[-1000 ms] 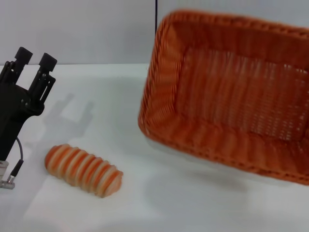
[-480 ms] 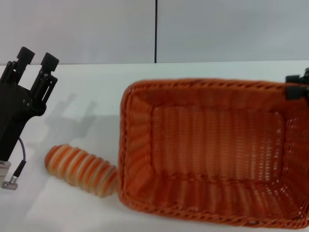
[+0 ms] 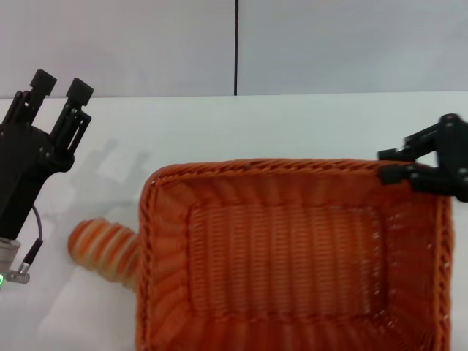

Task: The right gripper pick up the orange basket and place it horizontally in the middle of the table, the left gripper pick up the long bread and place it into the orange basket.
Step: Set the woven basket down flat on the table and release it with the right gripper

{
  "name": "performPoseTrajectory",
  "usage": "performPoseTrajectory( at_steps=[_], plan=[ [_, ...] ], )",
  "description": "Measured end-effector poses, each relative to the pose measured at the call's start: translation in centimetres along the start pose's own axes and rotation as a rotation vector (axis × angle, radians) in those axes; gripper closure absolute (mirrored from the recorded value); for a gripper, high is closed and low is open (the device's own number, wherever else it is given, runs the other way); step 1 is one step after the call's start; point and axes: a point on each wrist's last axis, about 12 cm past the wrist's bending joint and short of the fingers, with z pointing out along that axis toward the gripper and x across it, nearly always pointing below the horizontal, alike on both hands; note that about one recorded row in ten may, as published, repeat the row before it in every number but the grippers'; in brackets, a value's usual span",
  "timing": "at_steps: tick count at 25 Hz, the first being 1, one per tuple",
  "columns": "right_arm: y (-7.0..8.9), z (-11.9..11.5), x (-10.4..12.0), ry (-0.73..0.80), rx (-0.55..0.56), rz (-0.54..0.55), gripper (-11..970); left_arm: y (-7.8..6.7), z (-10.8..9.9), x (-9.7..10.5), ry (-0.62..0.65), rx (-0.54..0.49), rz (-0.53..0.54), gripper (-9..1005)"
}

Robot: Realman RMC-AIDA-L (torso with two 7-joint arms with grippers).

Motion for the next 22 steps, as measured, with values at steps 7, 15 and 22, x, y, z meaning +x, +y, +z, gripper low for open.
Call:
performPoseTrajectory(
  at_steps=[7, 15, 22],
  plan=[
    [-0.7, 2.5, 0.3, 0.039, 0.009, -0.034, 811, 0.0, -0.1, 0.2, 0.012, -0.003, -0.01, 329],
    [-1.2, 2.6, 0.5, 0.042, 0.057, -0.051, 811, -0.2, -0.8, 0.3, 0.022, -0.016, -0.014, 329],
    [-0.3, 0.8, 1.0, 0.0, 0.062, -0.05, 811, -0.2, -0.9, 0.3, 0.025, -0.019, -0.015, 328]
  ],
)
